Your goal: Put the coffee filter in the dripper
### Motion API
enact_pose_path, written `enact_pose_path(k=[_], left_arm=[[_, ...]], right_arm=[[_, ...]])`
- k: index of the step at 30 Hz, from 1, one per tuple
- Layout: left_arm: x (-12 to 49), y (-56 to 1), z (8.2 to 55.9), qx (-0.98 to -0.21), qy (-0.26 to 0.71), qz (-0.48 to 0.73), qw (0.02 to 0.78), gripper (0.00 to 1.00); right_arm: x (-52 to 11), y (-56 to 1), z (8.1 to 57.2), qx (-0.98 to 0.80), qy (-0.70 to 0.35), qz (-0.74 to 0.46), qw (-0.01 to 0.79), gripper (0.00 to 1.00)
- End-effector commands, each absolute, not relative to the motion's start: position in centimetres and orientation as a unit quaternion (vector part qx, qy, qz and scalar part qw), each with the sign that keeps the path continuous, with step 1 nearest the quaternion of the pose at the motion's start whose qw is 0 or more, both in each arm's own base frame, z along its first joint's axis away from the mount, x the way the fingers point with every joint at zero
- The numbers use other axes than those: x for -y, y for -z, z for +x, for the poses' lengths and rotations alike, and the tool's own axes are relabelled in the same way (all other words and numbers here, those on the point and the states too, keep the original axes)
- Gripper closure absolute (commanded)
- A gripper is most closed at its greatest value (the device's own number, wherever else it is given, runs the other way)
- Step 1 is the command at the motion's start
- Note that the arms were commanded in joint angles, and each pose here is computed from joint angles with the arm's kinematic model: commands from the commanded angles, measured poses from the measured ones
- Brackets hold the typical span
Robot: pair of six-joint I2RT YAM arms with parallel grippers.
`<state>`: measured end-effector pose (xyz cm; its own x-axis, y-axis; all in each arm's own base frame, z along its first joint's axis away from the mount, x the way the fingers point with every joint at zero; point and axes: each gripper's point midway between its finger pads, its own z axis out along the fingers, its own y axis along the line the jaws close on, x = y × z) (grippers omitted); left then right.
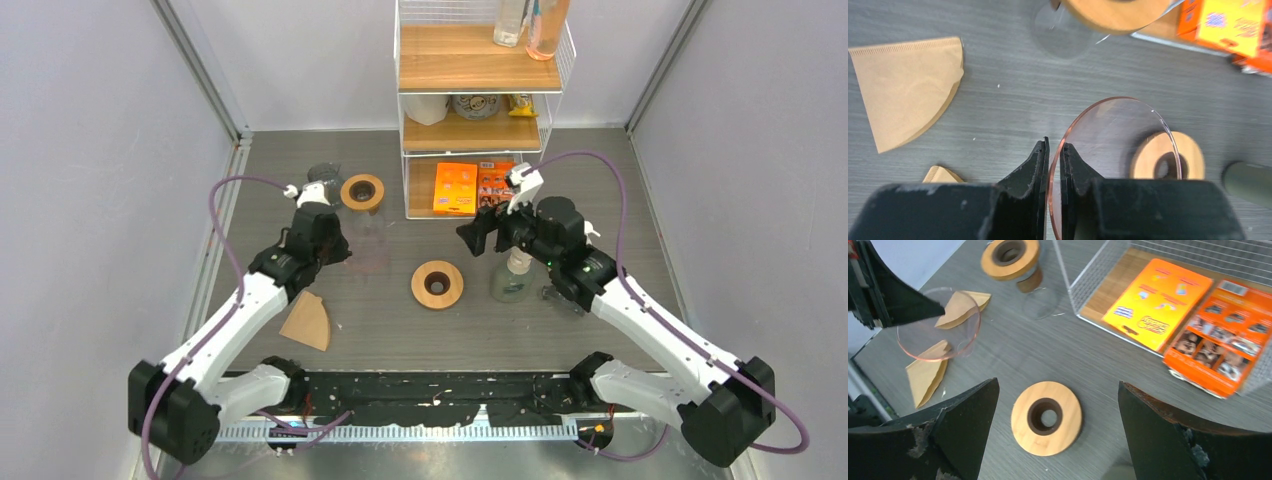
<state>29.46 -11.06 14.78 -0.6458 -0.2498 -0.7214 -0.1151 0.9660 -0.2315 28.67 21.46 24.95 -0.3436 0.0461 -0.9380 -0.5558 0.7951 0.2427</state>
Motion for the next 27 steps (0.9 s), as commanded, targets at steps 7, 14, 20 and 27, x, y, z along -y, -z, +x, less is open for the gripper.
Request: enact_pose_path(k=[7,14,20,27], left_arm=[[10.5,-27.6,31.7,-0.786,0.155,-0.131,0.584,1.00],[10.2,-31.7,35.3,-0.756,0.178,-0.144,0.614,1.00],[10.1,-33.7,39.4,-0.742,0.202,-0.144,0.623,1.00],[11.0,-33.2,43.6,-0.751,0.229,-0.131,0.606,1.00]], right_arm=[[-27.3,-27.2,28.4,-0.712,-0.350,-0.216,0.569,0.05],[-28.6,-26.6,28.7,-0.724,-0.344,-0.219,0.557,0.04],[-27.7,-26.2,29.0,-0.732,-0.323,-0.201,0.566,0.04],[-27.2,-25.4,29.4,-0.748,-0.303,-0.194,0.558,0.05]])
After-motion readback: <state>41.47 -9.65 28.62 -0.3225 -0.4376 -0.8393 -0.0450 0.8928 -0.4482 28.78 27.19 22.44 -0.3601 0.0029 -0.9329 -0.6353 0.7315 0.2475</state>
